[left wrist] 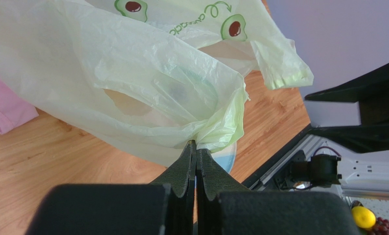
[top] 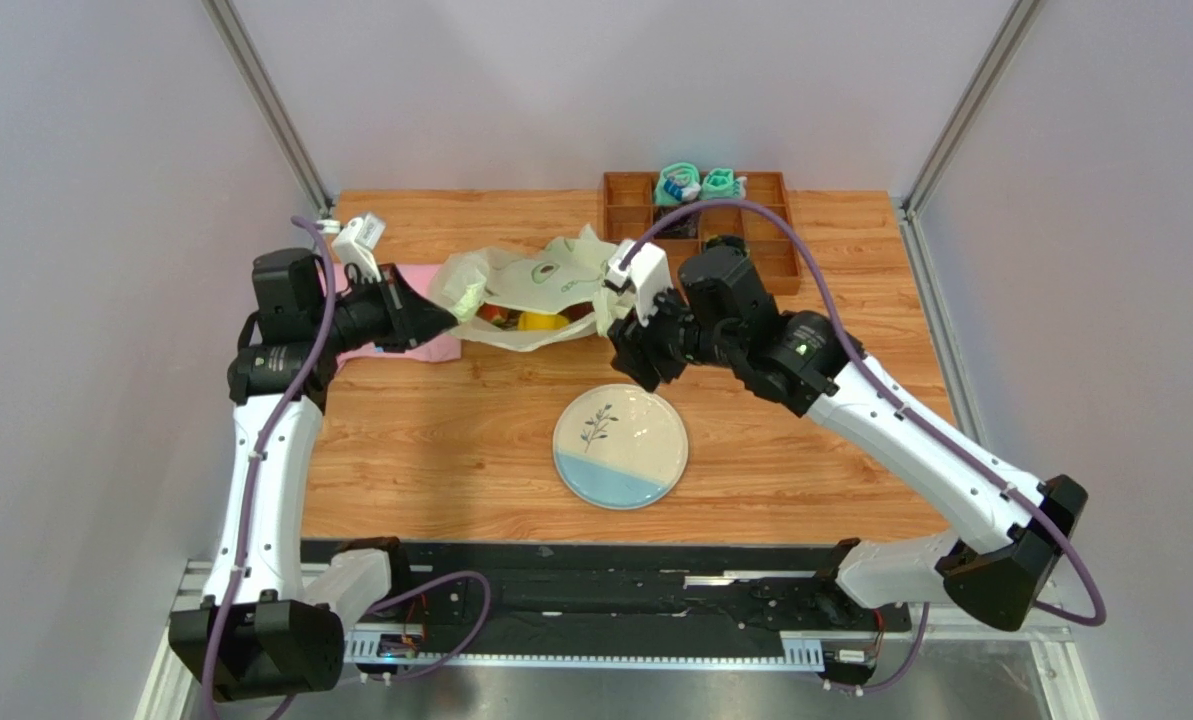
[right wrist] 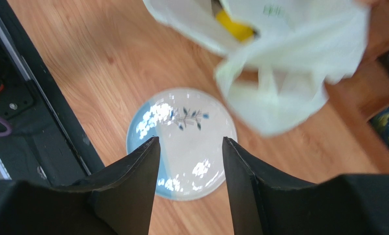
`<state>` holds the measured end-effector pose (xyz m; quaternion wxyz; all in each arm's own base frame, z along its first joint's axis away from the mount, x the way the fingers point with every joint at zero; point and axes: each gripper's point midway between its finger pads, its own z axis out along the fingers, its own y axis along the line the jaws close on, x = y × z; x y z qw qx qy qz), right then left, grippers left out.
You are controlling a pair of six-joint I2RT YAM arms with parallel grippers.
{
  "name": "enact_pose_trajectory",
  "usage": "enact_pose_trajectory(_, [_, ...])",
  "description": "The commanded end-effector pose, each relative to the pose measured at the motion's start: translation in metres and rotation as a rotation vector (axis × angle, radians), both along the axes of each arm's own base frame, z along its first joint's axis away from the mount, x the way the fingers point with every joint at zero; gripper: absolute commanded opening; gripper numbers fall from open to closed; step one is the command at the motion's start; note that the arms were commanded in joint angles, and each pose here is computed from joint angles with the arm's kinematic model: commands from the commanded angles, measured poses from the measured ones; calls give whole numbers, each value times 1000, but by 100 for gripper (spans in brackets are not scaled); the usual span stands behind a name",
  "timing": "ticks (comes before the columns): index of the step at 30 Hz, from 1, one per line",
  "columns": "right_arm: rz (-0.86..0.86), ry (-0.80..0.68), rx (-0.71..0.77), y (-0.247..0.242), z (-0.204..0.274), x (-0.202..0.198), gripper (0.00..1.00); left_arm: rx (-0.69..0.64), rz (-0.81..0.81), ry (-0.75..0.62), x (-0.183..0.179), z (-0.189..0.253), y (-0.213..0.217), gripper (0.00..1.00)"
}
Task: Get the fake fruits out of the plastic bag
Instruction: Move the plate to the center of the board, then take out the fake fruit from the plastic bag.
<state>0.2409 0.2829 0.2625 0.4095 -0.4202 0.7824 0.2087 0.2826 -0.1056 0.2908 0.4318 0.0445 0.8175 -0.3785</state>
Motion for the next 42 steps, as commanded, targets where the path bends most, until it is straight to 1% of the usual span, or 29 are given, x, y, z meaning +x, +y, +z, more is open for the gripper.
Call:
enact_pose_trajectory(1, [170, -162, 82, 38, 44, 15, 52, 26, -54, -90, -21, 18, -4, 1])
enact_pose_trajectory(3, [180, -156, 102, 57, 49, 28, 47, 34, -64, -89, -29, 17, -5, 1])
enact_pose_trajectory(5, [221, -133, 124, 72, 50, 29, 42, 26, -87, -97, -38, 18, -9, 1])
enact_pose_trajectory(8, [245, -113, 104, 98, 34, 38, 38, 10, -115, -103, -50, 16, -13, 1])
enact_pose_trajectory(9, [249, -110, 111, 104, 36, 40, 36, 7, -117, -99, -52, 14, -14, 1])
enact_pose_trajectory(10, [232, -63, 94, 112, 19, 44, 35, 10, -116, -109, -55, 14, -14, 1])
enact_pose_trajectory(12, [196, -34, 81, 119, 7, 51, 33, 6, -105, -85, -61, 5, -14, 1])
enact_pose_trajectory(13, [157, -10, 61, 123, -8, 61, 31, 5, -110, -101, -67, 7, -15, 1])
enact_pose_trajectory(15, [110, 24, 72, 129, -17, 66, 29, 3, -130, -91, -77, 1, -17, 2])
enact_pose_trajectory(17, [111, 59, 84, 137, -22, 67, 28, 18, -116, -74, -86, -6, -16, 2])
enact_pose_trajectory(22, [196, 74, 44, 132, -25, 48, 25, 30, -89, -72, -88, -13, -13, 1])
enact_pose_trajectory(23, [206, 92, 21, 124, -34, 41, 19, 30, -75, -67, -85, -14, -12, 1])
enact_pose_trajectory(25, [216, 121, -7, 113, -49, 31, 12, 21, -67, -84, -81, -9, -12, 1])
enact_pose_trajectory(26, [220, 174, -53, 103, -77, 18, 8, 16, -71, -99, -79, -4, -12, 1])
enact_pose_trajectory(27, [226, 181, -58, 96, -83, 10, 6, -1, -67, -101, -78, 0, -13, 1])
enact_pose_trajectory(28, [234, 194, -72, 90, -94, 2, 0, -9, -65, -128, -73, 7, -13, 1])
enact_pose_trajectory(29, [249, 197, -83, 86, -102, -8, 0, -40, -72, -120, -73, 11, -17, 1])
enact_pose_trajectory(30, [256, 233, -120, 73, -124, -22, 0, -50, -72, -124, -71, 14, -17, 1])
enact_pose_trajectory(32, [269, 299, -149, 62, -136, -44, 0, -67, -63, -119, -70, 19, -17, 1])
enact_pose_trajectory(33, [248, 333, -166, 54, -145, -50, 0, -66, -59, -110, -70, 18, -17, 1])
enact_pose_trajectory(34, [218, 341, -164, 50, -143, -50, 0, -68, -61, -84, -75, 15, -17, 1])
enact_pose_trajectory(35, [217, 345, -180, 45, -143, -52, 4, -61, -73, -78, -79, 12, -18, 0])
enact_pose_trajectory(36, [230, 329, -185, 43, -140, -52, 13, -56, -79, -75, -84, 11, -19, 0])
enact_pose_trajectory(37, [243, 285, -161, 47, -122, -48, 38, -55, -82, -27, -94, 3, -19, 0])
enact_pose_trajectory(38, [260, 246, -165, 44, -111, -45, 49, -37, -98, -29, -100, 0, -20, 0])
enact_pose_trajectory(39, [256, 203, -149, 46, -96, -40, 57, -28, -100, -29, -108, -2, -20, 0])
enact_pose_trajectory(40, [237, 135, -118, 48, -71, -30, 68, -27, -104, 3, -117, -7, -21, 0])
enact_pose_trajectory(41, [230, 113, -103, 48, -60, -25, 71, -26, -108, 14, -121, -12, -21, 0])
enact_pose_trajectory(42, [239, 101, -88, 49, -50, -23, 71, -26, -109, 10, -126, -13, -22, 0])
